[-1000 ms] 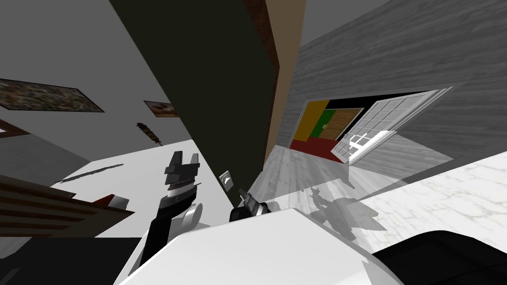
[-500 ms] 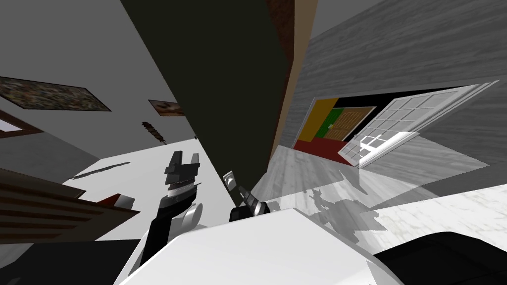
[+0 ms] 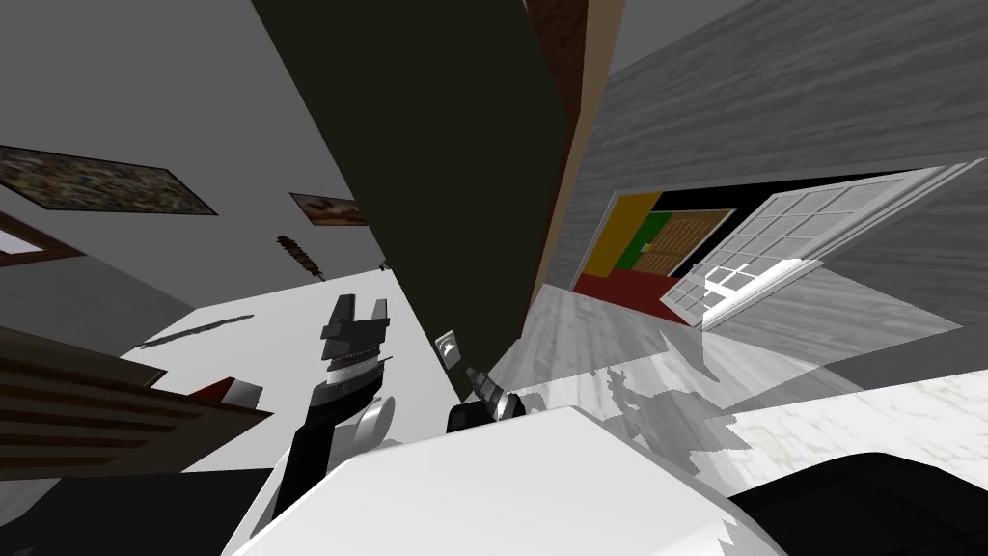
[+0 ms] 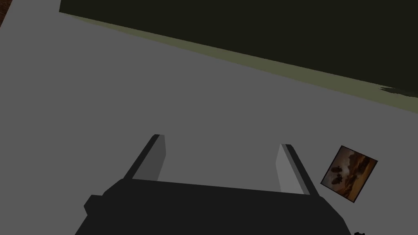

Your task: Push the door open

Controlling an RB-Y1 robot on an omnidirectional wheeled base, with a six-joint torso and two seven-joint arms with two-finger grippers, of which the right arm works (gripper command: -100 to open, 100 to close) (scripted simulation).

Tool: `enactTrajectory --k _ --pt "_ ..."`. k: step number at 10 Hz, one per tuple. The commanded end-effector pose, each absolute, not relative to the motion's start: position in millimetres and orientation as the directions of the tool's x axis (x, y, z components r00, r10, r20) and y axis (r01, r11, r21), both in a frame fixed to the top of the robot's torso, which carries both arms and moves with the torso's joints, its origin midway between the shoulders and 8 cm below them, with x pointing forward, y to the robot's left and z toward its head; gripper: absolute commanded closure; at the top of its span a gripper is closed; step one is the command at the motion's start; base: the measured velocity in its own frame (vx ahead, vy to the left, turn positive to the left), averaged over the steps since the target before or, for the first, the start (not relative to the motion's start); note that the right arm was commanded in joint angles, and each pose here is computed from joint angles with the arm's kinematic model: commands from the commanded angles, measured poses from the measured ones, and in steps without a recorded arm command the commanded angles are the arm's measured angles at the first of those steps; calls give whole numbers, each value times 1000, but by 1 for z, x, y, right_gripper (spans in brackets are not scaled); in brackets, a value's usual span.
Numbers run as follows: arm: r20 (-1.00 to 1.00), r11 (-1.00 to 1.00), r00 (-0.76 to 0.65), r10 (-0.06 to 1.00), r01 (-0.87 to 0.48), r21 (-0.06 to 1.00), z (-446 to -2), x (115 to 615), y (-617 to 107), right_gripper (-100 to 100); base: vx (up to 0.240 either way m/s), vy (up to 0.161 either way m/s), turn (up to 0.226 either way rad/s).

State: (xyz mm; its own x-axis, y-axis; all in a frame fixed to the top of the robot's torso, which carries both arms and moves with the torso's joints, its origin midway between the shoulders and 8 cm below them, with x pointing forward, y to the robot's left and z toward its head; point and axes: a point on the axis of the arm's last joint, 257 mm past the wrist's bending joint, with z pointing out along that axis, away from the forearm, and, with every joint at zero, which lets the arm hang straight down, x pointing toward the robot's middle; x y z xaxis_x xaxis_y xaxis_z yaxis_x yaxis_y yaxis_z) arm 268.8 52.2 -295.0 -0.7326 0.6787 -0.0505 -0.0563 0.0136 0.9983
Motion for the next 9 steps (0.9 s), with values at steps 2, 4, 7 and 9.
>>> enactTrajectory --k 2,4,7,9 --pt "-51 14 -733 679 -56 998 -295 269 52 100 -8 -12 0" --pt "-34 10 -708 705 -38 999 -295 278 47 -100 -39 29 -115" --pt "-9 3 -667 745 -10 1000 -296 293 37 -100 -139 118 -188" --pt "-15 6 -670 742 -16 1000 -295 297 39 -100 -10 73 7"
